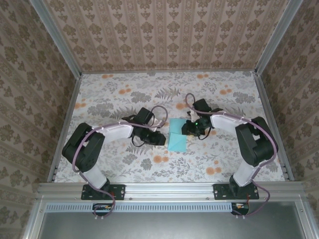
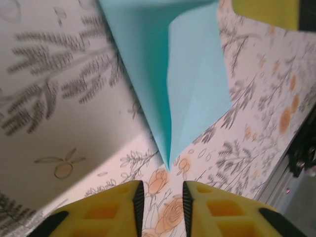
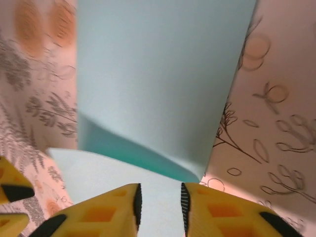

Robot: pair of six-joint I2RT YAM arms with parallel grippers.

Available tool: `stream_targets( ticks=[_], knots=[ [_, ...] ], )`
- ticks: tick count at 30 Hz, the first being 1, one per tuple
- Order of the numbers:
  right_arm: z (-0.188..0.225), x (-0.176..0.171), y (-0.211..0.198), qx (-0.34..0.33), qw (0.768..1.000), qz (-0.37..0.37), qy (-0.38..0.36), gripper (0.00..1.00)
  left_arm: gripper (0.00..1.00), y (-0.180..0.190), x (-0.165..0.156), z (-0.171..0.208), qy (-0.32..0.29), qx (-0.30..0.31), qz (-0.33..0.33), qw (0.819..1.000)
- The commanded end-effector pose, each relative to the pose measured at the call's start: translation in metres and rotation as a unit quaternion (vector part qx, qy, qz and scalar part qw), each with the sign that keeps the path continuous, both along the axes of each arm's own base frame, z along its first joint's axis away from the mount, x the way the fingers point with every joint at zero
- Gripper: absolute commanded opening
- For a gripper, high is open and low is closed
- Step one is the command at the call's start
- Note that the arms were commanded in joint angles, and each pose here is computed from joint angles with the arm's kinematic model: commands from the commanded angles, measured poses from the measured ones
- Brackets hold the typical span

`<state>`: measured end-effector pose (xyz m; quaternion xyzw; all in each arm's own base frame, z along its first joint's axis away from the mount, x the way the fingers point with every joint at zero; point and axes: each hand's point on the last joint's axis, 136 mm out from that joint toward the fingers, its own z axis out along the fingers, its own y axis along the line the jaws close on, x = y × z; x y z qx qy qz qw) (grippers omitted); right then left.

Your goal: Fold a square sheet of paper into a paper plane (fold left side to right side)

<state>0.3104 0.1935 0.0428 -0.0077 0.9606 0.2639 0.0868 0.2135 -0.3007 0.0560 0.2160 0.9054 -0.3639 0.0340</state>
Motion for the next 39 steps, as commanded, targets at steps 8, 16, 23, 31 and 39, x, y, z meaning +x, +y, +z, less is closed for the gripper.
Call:
stream_targets(
  ticks=[8,16,23,31,39],
  knots=[
    [0.040,0.008,-0.028,0.046,0.993,-0.063,-0.086,0.57,0.48,-0.039,0.038,0.021,-0.021,-0.064,0.000,0.998],
    [0.041,-0.003,-0.023,0.090,0.989,-0.080,-0.090,0.75,0.46,-0.053,0.044,0.004,-0.012,-0.061,-0.015,0.998],
    [0.031,-0.012,-0.013,0.121,0.989,-0.072,-0.056,0.75,0.20,-0.051,0.049,0.000,-0.029,-0.049,-0.012,0.998],
    [0.027,-0.012,0.001,0.148,0.986,-0.064,-0.035,0.73,0.10,-0.038,0.048,0.002,-0.052,-0.030,0.003,0.998],
    [0.020,-0.010,0.025,0.162,0.986,-0.042,-0.015,0.66,0.09,-0.034,0.046,0.001,-0.055,-0.025,0.007,0.998]
  ],
)
